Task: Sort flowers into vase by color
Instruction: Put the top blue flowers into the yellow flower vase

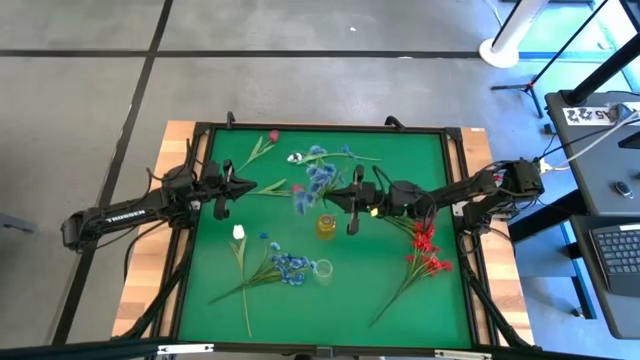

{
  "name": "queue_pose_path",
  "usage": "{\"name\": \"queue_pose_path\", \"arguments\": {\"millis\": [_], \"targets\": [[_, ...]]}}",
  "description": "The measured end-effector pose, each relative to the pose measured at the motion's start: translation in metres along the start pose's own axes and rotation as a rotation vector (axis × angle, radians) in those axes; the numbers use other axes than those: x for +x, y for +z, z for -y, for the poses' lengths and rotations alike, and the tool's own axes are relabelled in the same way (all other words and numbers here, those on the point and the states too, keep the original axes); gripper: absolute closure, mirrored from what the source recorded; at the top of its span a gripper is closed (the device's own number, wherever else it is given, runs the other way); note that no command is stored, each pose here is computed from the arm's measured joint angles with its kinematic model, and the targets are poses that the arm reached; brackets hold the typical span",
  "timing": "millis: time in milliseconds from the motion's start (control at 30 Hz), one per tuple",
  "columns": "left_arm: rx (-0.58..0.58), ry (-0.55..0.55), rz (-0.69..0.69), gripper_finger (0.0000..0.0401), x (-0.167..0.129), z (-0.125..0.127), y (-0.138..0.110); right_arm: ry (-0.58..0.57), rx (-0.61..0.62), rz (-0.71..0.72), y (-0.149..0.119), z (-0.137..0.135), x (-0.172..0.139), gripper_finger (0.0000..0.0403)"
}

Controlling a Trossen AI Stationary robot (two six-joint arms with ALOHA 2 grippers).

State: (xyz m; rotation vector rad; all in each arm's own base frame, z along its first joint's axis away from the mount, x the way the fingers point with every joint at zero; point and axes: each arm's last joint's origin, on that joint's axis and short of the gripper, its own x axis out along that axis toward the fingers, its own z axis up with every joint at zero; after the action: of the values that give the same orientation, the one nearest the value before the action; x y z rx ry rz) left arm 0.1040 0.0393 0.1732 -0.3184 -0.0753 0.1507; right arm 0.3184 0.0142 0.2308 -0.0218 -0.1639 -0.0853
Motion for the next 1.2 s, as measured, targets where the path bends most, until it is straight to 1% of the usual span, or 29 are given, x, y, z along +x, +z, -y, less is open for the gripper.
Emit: {"name": "queue_pose_path", "arguments": {"millis": [167, 233, 367, 467, 567, 633, 767, 933, 1200], "targets": [[0.000, 0.000, 0.000, 0.0401, 0.000, 0.000, 0.000, -0.010, -0.004, 0.063, 0.011, 0.003, -0.001, 0.0398], [0.000, -0.001, 0.000, 0.0401, 0.000, 0.000, 0.000, 0.003, 0.005, 0.087, 0.019, 0.003, -0.004, 0.0398], [0.000, -0.001, 0.000, 0.0401, 0.000, 0.000, 0.000, 0.064, 0.048, 0.147, 0.037, 0.003, -0.009, 0.0398], [0.000, 0.000, 0.000, 0.0401, 0.000, 0.000, 0.000, 0.145, 0.104, 0.180, 0.046, 0.001, -0.013, 0.0398], [0.000, -0.001, 0.000, 0.0401, 0.000, 0.000, 0.000, 0.218, 0.149, 0.168, 0.046, -0.004, -0.014, 0.0398], [0.000, 0.000, 0.000, 0.0401, 0.000, 0.000, 0.000, 0.238, 0.155, 0.145, 0.043, -0.009, -0.013, 0.0398], [0.000, -0.001, 0.000, 0.0401, 0.000, 0.000, 0.000, 0.230, 0.151, 0.063, 0.034, -0.016, -0.013, 0.0398], [0.000, -0.001, 0.000, 0.0401, 0.000, 0.000, 0.000, 0.218, 0.148, 0.051, 0.033, -0.018, -0.014, 0.0398], [0.000, 0.000, 0.000, 0.0401, 0.000, 0.000, 0.000, 0.156, 0.101, 0.013, 0.026, -0.017, -0.012, 0.0398]]}}
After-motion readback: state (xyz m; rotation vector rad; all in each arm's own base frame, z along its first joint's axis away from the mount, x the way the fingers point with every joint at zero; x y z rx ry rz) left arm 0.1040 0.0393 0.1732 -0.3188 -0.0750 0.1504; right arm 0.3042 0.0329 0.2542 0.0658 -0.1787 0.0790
